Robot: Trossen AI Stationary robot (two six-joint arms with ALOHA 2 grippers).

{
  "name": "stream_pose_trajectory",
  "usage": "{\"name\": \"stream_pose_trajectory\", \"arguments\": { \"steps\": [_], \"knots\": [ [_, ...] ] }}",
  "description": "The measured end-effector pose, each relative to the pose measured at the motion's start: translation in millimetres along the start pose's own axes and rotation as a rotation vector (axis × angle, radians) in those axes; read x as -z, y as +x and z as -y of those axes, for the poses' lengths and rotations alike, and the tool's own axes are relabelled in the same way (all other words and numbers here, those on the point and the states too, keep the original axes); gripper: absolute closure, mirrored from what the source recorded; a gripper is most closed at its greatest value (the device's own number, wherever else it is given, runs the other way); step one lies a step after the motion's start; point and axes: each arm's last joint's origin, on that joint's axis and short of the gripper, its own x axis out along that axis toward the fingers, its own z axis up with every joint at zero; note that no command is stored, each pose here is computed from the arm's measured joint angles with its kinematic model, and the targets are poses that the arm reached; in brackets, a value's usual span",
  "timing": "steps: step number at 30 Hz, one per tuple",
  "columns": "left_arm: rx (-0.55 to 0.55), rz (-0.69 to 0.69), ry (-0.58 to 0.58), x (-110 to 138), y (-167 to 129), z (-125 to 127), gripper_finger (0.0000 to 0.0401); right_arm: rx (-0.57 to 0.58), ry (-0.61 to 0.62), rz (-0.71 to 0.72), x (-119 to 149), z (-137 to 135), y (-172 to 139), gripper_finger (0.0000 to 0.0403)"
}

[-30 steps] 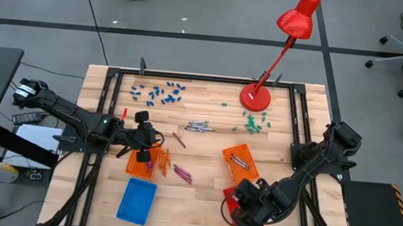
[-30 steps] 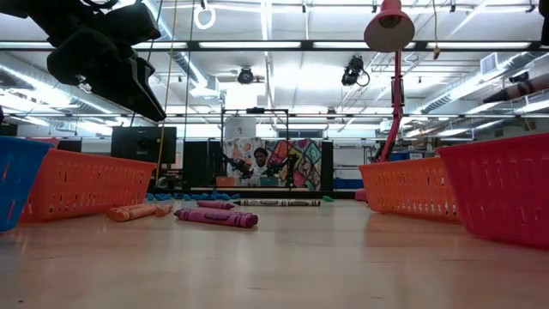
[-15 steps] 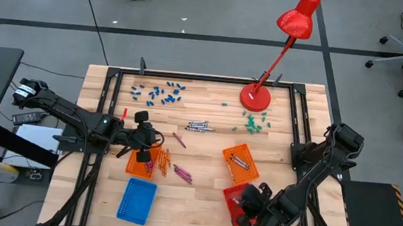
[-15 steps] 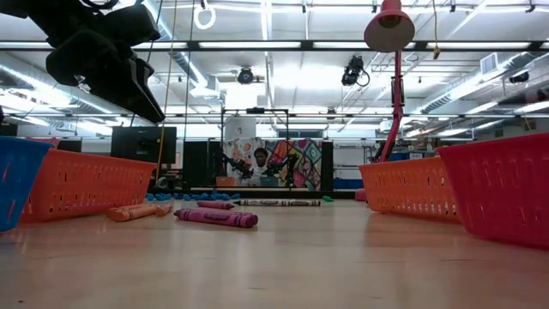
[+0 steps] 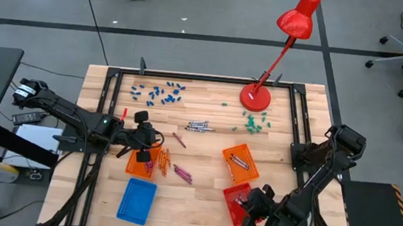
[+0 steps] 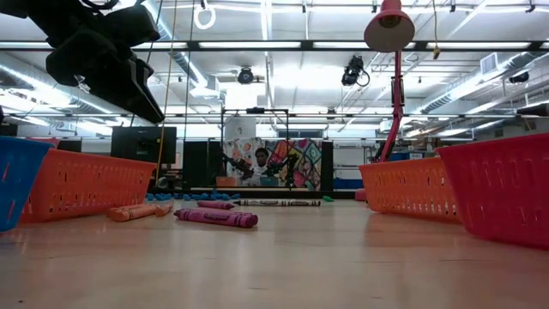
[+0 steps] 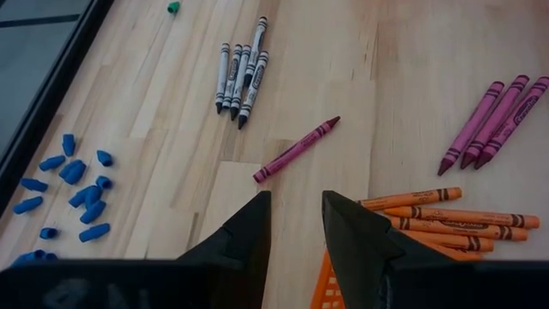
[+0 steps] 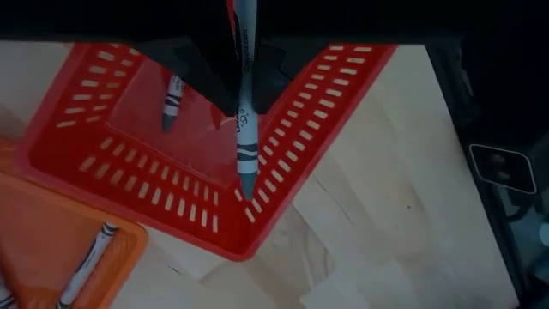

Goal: Sort crayons
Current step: Put the gray crayon into the red bin, then put the red crayon into the left orange bin

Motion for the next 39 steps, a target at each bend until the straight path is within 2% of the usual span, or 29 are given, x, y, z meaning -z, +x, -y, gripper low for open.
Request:
{"name": "stream_pose_trajectory", "arguments": {
  "steps": [7, 15, 22, 27, 34, 39],
  "knots": [
    [0.004, -0.002, -0.016, 0.1, 0.0, 0.1, 0.0284, 0.014, -0.025, -0.003, 7.2, -0.2, 10.2, 0.037],
    [0.01, -0.006, -0.022, 0.5, 0.0, 0.3, 0.0285, 0.073, -0.03, -0.092, 28.3, 1.7, 35.6, 0.037],
    [0.009, -0.006, -0.022, 0.4, 0.0, 0.2, 0.0284, 0.071, -0.017, -0.114, 28.9, 1.1, 35.9, 0.0365],
    [0.009, -0.006, -0.022, 0.4, 0.0, 0.2, 0.0284, 0.073, -0.007, -0.121, 27.5, 1.1, 36.9, 0.0341],
    [0.008, -0.006, -0.022, 0.5, 0.0, 0.2, 0.0284, 0.09, 0.01, -0.187, 21.4, 1.8, 42.1, 0.0283],
    [0.006, -0.006, -0.022, 0.5, 0.0, 0.2, 0.0285, 0.111, -0.028, -0.267, 6.8, -7.0, 41.1, 0.0262]
  ]
}}
